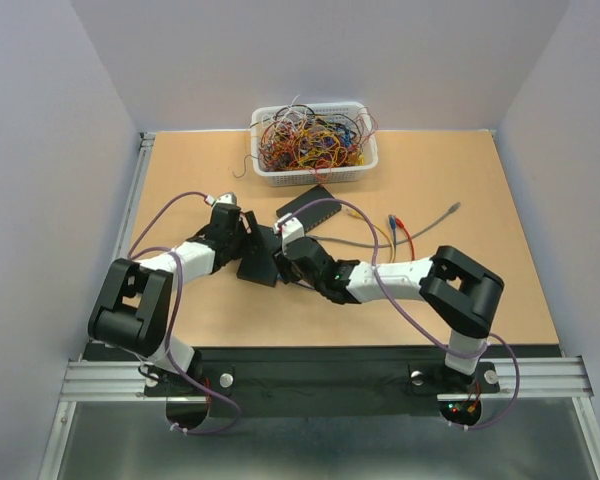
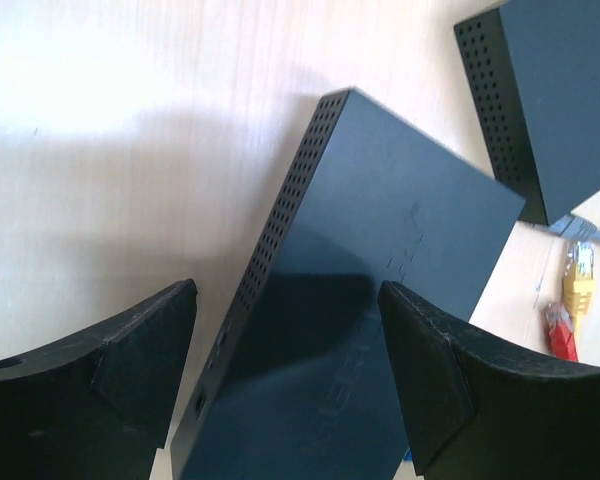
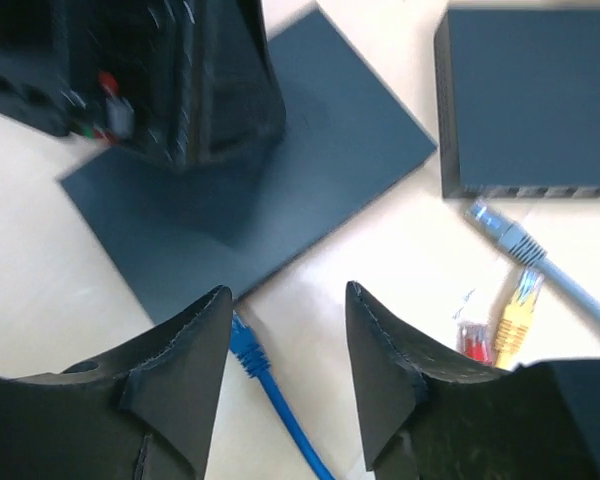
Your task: Insert the plug into the switch port
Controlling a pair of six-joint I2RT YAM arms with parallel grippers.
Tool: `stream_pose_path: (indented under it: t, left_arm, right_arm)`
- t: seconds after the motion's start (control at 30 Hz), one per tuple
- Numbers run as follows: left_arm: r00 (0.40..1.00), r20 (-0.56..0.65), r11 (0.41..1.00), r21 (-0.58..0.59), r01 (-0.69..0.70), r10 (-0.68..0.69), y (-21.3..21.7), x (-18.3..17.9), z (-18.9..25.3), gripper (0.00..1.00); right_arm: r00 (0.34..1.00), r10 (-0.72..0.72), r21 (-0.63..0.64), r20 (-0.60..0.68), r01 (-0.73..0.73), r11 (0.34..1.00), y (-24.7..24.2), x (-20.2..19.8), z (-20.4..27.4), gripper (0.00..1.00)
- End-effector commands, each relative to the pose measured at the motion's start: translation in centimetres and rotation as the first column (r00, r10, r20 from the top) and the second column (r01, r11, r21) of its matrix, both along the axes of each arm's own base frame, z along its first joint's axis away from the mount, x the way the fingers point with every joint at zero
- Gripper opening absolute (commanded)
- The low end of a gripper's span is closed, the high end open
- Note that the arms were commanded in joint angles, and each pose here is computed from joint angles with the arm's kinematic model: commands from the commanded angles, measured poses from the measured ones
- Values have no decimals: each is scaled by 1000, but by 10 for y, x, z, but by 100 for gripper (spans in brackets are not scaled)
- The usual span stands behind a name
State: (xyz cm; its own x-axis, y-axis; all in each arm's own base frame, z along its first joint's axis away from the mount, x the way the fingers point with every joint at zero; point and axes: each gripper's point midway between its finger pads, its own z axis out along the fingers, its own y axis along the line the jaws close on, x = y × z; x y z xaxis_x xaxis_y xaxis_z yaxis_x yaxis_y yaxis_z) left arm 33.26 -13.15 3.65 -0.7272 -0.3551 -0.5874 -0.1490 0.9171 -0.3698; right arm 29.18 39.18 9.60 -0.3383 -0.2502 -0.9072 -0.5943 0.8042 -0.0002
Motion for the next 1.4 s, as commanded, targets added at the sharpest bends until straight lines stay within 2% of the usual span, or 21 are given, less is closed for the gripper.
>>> stream_pose_path:
  t: [0.0,0.3,0.53,0.7,0.87,1.0,1.2,1.37]
  left_arm:
    - [998,45,999,28,32,-33,-3,23,11,85]
    - [991,72,993,-7,114,-113,-18,33,8,84]
    - [986,86,990,13,140,-141,-19,36,7,84]
    - [988,66,990,21,137,-138,-16,33,-1,84]
    - [995,34,995,19,98,-99,-11,25,-7,84]
    - [998,63,999,52,16,-19,6,28,8,84]
    - [992,116,995,81,-60,51,21,37,41,85]
    - [989,139,993,101,-62,47,26,34,77,85]
  right_arm:
    - [994,-90,-1,-63,90,996,-6,15,-16,54]
    - [989,-55,38,-141,60,997,16,25,-35,50]
    - [979,51,90,-197,-34,995,43,17,-39,43]
    - [970,125,152,-207,-94,984,55,5,-31,40]
    - [973,129,152,-190,-101,983,54,4,-25,40]
    - [985,61,95,-162,-46,994,38,11,-23,40]
    - [995,-1,46,-98,6,999,6,11,4,40]
    - [996,-60,24,-62,61,998,-22,8,24,40]
